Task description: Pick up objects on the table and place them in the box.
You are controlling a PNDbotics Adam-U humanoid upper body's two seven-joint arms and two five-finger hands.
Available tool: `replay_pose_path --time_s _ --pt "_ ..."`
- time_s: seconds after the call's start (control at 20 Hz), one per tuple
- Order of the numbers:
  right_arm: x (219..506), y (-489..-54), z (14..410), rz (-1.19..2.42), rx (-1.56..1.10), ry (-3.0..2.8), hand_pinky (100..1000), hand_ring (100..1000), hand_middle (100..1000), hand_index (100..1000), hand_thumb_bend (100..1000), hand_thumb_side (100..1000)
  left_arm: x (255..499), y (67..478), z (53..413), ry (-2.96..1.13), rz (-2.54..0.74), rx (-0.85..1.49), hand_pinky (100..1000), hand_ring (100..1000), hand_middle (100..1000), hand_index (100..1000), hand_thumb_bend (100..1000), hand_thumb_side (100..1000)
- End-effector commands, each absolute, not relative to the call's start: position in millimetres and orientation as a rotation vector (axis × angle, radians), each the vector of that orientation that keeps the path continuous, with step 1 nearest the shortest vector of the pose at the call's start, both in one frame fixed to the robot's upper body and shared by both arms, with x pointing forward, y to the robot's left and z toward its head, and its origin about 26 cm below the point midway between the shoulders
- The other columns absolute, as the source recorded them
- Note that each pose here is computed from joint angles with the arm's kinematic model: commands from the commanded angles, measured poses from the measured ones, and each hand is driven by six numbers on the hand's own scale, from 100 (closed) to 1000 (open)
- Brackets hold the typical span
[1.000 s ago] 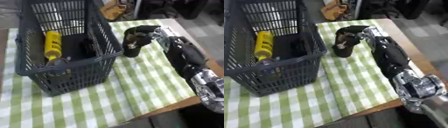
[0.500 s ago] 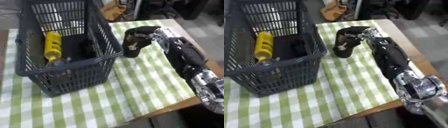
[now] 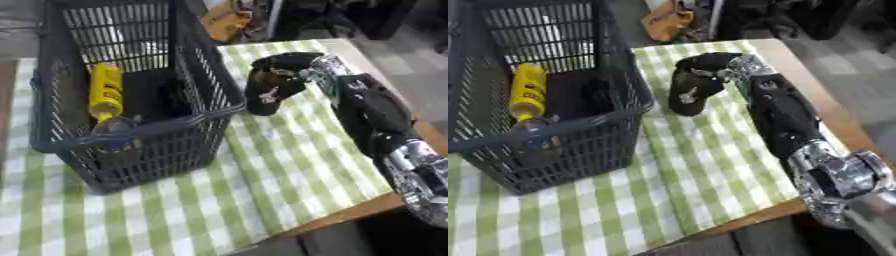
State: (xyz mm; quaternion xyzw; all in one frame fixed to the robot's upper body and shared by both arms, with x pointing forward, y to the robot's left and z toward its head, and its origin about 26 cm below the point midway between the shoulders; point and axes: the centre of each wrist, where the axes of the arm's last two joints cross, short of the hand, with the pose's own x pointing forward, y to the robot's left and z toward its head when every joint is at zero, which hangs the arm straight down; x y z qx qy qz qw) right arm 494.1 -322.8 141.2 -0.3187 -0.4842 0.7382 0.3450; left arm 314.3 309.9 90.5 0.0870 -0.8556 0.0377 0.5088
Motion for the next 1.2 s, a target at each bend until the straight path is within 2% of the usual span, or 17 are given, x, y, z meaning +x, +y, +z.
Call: replay_pose_path --time_s 0.05,0.15,0.3,0.35,0.4,0.45,0.5,0.55,0.65,0.75,0.8,0.85,0.95,1.2 --pt "493 -337 146 1.927 -0.856 -1.213 1000 1000 995 1000 620 750 315 311 98 -2.088 0.078 0.208 433 959 840 823 729 844" --pt "492 -336 145 1.930 -0.849 -1.213 992 1000 988 1000 611 738 315 311 98 -2.088 0.077 0.206 433 959 840 823 729 843" --pt "492 -336 143 1.922 -0.838 -1.220 842 934 964 1000 590 660 315 311 98 -2.090 0.078 0.205 433 959 840 823 729 843" --pt "492 -336 142 1.919 -0.830 -1.221 751 884 952 999 575 602 315 311 98 -2.090 0.077 0.204 433 959 840 823 729 843" --pt "492 -336 142 1.915 -0.822 -1.222 719 867 949 995 565 569 315 311 98 -2.090 0.077 0.204 433 959 840 823 729 843" --pt "492 -336 141 1.912 -0.816 -1.221 632 813 943 983 517 448 315 311 98 -2.091 0.077 0.203 433 959 840 823 729 843" --pt "492 -336 141 1.909 -0.811 -1.220 619 804 941 982 511 434 315 311 98 -2.091 0.077 0.203 433 959 840 823 729 843" --pt "492 -336 142 1.909 -0.810 -1.225 519 726 929 966 467 334 315 311 98 -2.091 0.076 0.203 433 959 840 823 730 843" --pt "492 -335 143 1.911 -0.815 -1.235 495 705 924 961 456 309 315 311 98 -2.092 0.076 0.201 433 959 840 823 730 843" --pt "493 -335 145 1.911 -0.825 -1.245 441 649 896 922 421 202 315 310 98 -2.092 0.075 0.201 434 959 840 823 729 843" --pt "493 -334 146 1.910 -0.833 -1.252 441 649 896 922 421 202 315 310 99 -2.092 0.075 0.200 434 959 840 823 729 843" --pt "493 -334 146 1.907 -0.844 -1.261 424 630 880 903 408 149 315 310 99 -2.093 0.075 0.200 434 959 840 823 729 842" --pt "493 -334 149 1.897 -0.869 -1.284 376 595 848 872 394 100 315 310 99 -2.093 0.075 0.200 433 959 840 823 729 843" --pt "493 -333 158 1.851 -0.964 -1.369 337 578 835 855 395 100 316 310 99 -2.094 0.075 0.200 434 959 840 823 730 842"
